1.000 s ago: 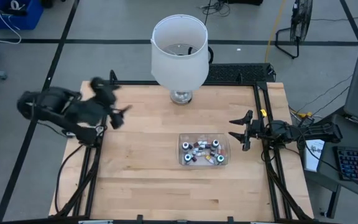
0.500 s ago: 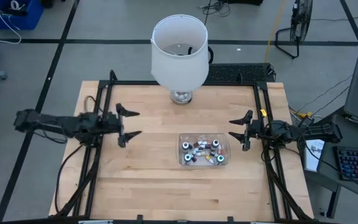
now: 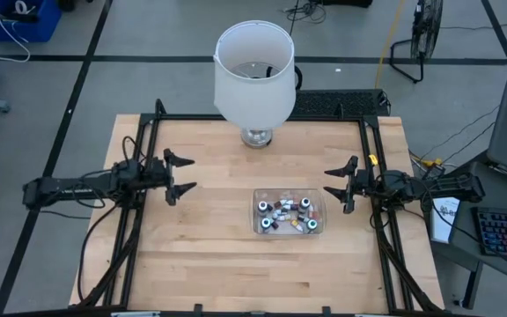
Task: Pick & Place food coloring
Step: Return to Home Position
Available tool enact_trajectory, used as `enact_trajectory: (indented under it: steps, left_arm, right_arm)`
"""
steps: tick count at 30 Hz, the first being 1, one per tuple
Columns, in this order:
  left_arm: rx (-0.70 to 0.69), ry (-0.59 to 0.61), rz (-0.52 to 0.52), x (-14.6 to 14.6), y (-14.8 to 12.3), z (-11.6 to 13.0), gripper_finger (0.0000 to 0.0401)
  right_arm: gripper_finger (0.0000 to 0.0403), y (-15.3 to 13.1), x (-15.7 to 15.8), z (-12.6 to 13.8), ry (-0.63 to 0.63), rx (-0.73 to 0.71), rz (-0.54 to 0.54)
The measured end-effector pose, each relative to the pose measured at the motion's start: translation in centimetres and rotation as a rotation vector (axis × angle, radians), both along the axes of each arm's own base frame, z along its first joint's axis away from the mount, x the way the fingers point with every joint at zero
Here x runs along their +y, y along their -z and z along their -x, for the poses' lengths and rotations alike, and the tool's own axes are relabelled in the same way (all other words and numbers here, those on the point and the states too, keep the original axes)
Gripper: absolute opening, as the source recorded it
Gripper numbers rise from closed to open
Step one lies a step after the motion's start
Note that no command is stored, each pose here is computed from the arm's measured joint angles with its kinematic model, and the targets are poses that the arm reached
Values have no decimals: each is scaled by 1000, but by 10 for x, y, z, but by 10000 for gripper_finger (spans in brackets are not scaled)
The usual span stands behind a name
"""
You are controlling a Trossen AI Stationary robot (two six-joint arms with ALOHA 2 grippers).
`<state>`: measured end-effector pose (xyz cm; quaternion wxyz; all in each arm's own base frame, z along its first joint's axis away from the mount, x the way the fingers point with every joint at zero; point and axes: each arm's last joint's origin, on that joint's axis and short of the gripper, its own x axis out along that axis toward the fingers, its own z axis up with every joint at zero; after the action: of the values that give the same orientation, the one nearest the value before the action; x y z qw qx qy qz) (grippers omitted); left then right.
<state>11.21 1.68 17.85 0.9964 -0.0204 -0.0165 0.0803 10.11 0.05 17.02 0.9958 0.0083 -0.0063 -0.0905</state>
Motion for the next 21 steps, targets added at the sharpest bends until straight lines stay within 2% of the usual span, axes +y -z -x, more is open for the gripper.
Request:
enact_trajectory:
  steps: [3,8,21]
  left_arm:
    - [-14,-35,8,2,5,4,379]
    - [44,-102,35,3,12,8,379]
    - [81,-108,78,4,17,8,379]
  right_arm:
    - [238,0,0,0,0,0,0]
    - [238,0,0,0,0,0,0]
    - [238,0,0,0,0,0,0]
